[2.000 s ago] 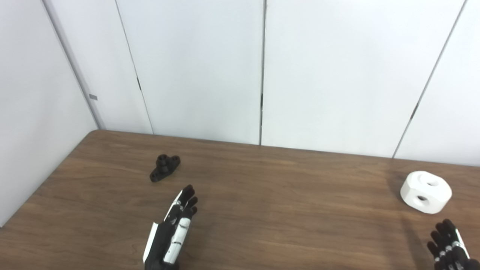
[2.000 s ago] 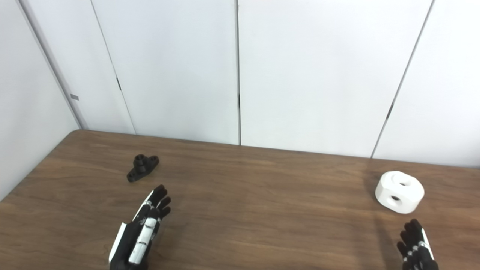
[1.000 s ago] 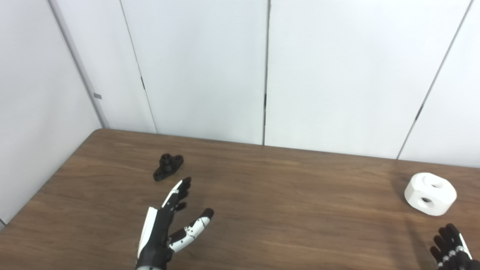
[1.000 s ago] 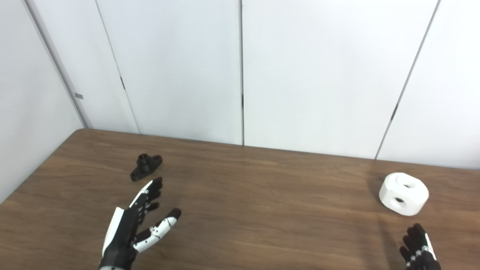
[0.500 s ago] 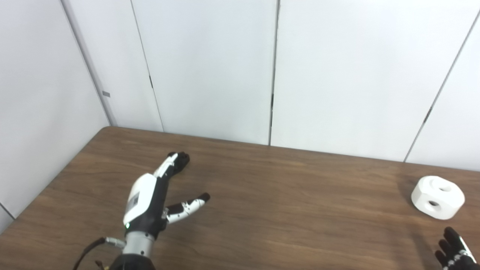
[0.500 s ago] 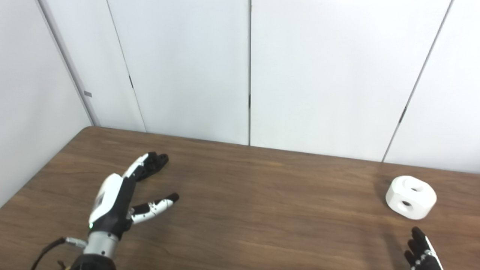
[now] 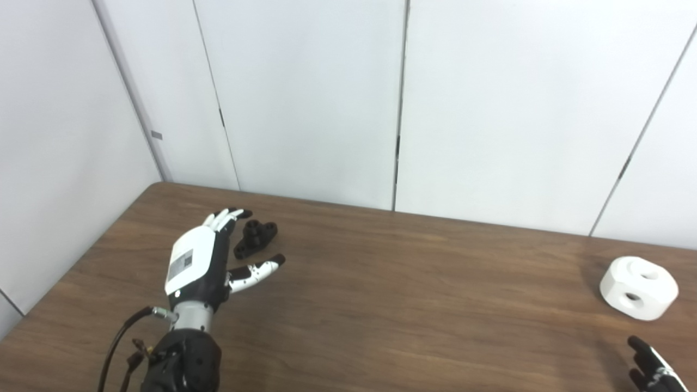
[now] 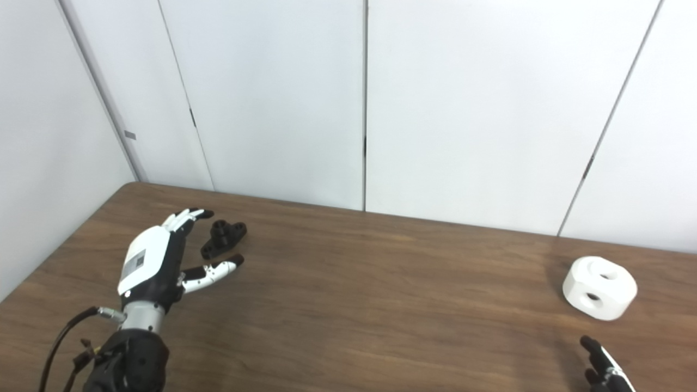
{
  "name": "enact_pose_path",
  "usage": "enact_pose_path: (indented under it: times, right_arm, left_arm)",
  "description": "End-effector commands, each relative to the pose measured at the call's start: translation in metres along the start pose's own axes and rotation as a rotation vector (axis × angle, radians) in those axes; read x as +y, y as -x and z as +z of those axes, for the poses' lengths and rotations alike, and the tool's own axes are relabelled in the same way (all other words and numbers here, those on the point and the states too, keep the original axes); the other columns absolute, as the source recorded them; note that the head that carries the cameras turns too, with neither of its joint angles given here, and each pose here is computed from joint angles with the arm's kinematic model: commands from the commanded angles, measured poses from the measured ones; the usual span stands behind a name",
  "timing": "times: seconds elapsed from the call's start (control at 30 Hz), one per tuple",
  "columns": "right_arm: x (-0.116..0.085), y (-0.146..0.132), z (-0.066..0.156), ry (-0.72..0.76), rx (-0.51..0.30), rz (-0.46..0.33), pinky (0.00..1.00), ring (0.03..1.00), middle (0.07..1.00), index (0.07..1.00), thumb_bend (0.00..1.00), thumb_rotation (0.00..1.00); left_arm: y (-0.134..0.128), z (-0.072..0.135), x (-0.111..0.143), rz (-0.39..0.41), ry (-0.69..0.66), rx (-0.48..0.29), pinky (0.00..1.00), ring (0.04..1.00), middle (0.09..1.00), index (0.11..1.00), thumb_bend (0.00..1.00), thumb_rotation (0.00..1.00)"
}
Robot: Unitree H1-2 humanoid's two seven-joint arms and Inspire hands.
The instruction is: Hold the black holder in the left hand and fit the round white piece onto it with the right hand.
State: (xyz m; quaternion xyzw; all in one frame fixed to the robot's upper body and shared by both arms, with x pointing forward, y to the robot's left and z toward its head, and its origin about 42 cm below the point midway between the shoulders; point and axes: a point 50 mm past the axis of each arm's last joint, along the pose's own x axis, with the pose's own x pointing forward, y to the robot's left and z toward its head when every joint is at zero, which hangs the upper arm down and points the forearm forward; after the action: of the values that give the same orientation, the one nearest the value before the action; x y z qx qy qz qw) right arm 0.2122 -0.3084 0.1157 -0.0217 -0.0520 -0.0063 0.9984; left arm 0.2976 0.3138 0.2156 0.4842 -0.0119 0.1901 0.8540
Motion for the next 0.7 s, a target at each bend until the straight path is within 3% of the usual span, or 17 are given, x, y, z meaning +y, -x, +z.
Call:
enact_pose_path:
  times: [0.0, 0.23, 0.67]
  right_arm:
    - [0.001, 0.006, -0.002, -0.008, 0.013, -0.016, 1.00, 1.000, 0.970, 0.877, 0.54, 0.76]
    - [0.001, 0.006, -0.002, -0.021, 0.010, -0.011, 1.00, 1.000, 0.973, 0.881, 0.54, 0.76]
    - [-0.001, 0.007, -0.002, -0.034, 0.005, -0.009, 1.00, 1.000, 0.973, 0.884, 0.59, 0.77]
  left_arm:
    - [-0.018, 0.006, 0.015, 0.101, -0.055, -0.031, 0.91, 0.960, 0.921, 0.818, 0.81, 0.40]
    - [-0.039, -0.005, 0.007, 0.099, -0.093, -0.006, 0.93, 0.953, 0.914, 0.802, 0.81, 0.40]
    - [-0.069, -0.029, 0.000, 0.063, -0.181, 0.105, 0.96, 0.955, 0.920, 0.805, 0.82, 0.46]
